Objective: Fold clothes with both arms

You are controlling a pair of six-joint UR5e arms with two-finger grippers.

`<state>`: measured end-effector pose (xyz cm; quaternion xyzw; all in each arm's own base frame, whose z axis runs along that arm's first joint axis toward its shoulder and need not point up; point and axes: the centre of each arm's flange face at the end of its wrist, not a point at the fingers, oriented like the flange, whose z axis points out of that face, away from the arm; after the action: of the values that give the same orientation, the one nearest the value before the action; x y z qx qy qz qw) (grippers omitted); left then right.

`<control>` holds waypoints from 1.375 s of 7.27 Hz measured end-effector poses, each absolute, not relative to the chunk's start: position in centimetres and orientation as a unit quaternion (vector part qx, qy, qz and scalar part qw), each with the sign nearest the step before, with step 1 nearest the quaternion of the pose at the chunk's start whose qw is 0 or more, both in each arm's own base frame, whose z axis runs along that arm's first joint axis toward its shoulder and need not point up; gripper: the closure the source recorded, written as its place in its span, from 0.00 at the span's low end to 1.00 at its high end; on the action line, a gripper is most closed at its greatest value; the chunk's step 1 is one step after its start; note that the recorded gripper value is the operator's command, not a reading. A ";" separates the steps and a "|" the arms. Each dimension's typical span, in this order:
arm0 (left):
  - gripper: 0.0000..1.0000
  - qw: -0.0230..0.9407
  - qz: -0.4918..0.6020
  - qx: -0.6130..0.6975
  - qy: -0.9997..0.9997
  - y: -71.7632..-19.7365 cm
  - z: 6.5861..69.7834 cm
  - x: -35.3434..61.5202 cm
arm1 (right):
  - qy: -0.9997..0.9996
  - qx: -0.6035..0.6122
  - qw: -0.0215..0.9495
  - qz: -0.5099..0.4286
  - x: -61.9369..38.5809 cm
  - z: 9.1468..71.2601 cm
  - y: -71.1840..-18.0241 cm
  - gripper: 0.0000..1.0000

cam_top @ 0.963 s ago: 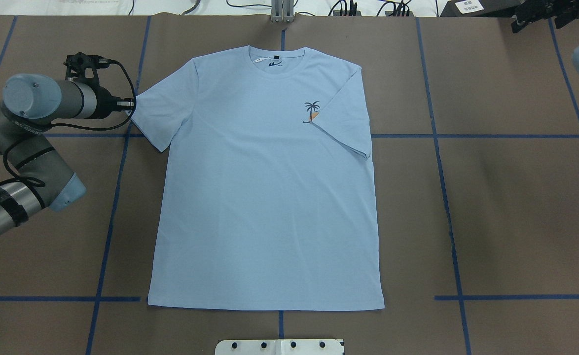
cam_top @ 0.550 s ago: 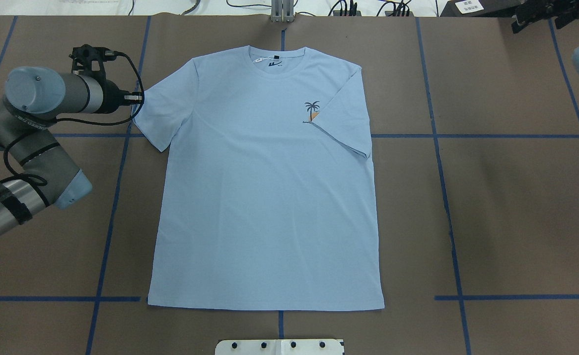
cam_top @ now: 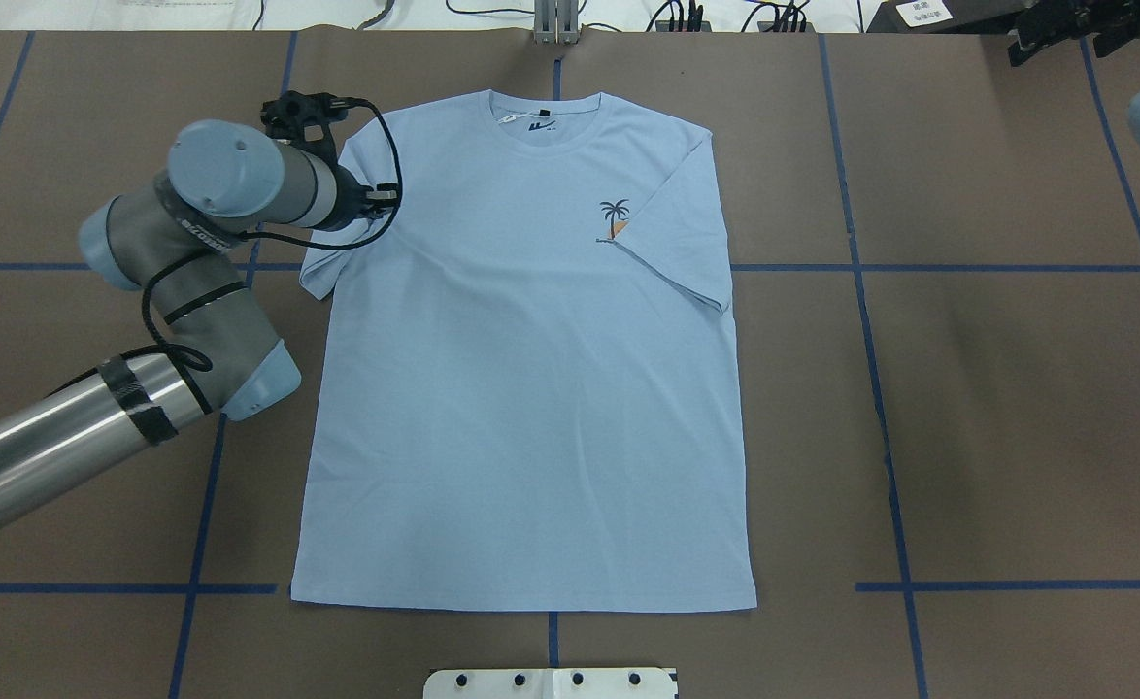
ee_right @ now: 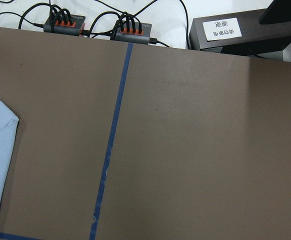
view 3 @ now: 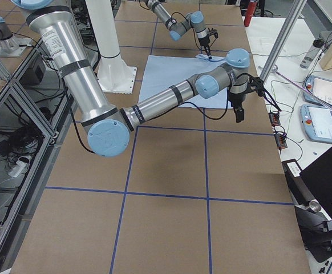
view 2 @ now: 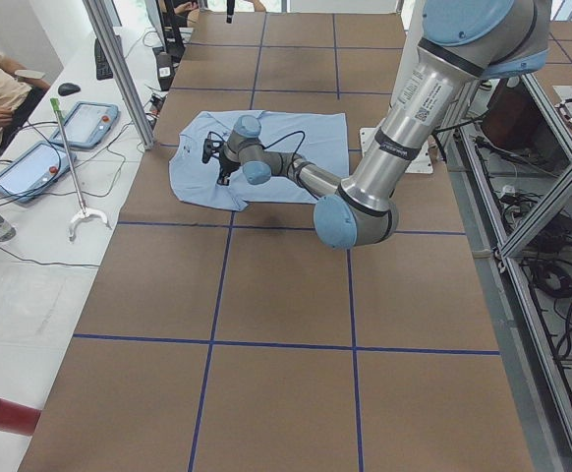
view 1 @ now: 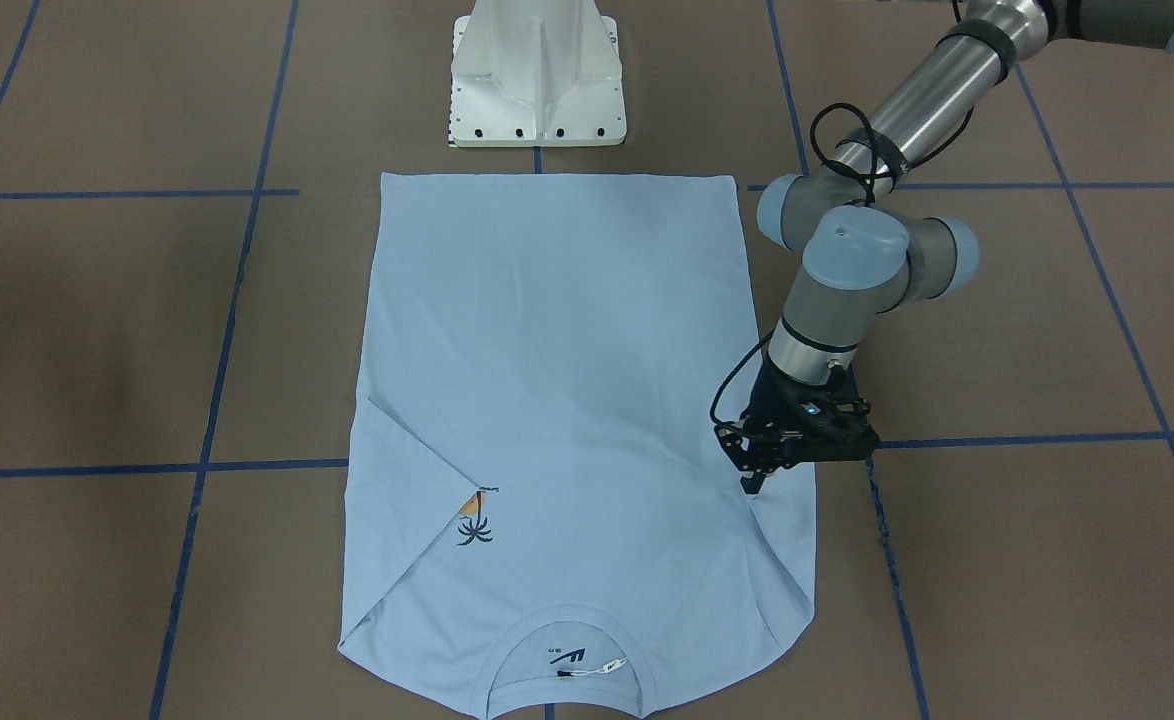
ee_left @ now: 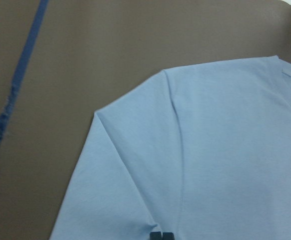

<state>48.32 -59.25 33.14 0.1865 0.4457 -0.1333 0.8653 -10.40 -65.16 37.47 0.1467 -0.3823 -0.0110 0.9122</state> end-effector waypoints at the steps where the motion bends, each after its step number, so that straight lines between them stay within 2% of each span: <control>1: 1.00 0.868 -0.140 0.181 0.441 -59.3 31.4 49.9 | -0.382 0.147 0.912 -0.011 -10.4 37.4 -65.2 0.00; 5: 1.00 0.874 -0.159 0.173 0.426 -61.2 28.8 54.4 | -0.382 0.146 0.912 -0.011 -10.4 37.5 -65.1 0.00; 6: 0.64 0.875 -0.160 0.172 0.424 -61.3 28.9 54.7 | -0.382 0.146 0.912 -0.011 -10.4 37.5 -65.2 0.00; 7: 0.01 0.875 -0.159 0.173 0.423 -61.3 29.1 54.8 | -0.382 0.146 0.912 -0.011 -10.4 37.5 -65.2 0.00; 10: 0.00 0.870 -0.106 0.202 0.436 -59.6 28.0 52.6 | -0.385 0.149 0.911 -0.007 -10.5 37.0 -64.7 0.00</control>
<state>52.62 -59.64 28.00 0.2019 0.4363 -0.1057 0.8705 -10.47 -64.73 36.98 0.1485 -0.3854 -0.0071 0.9107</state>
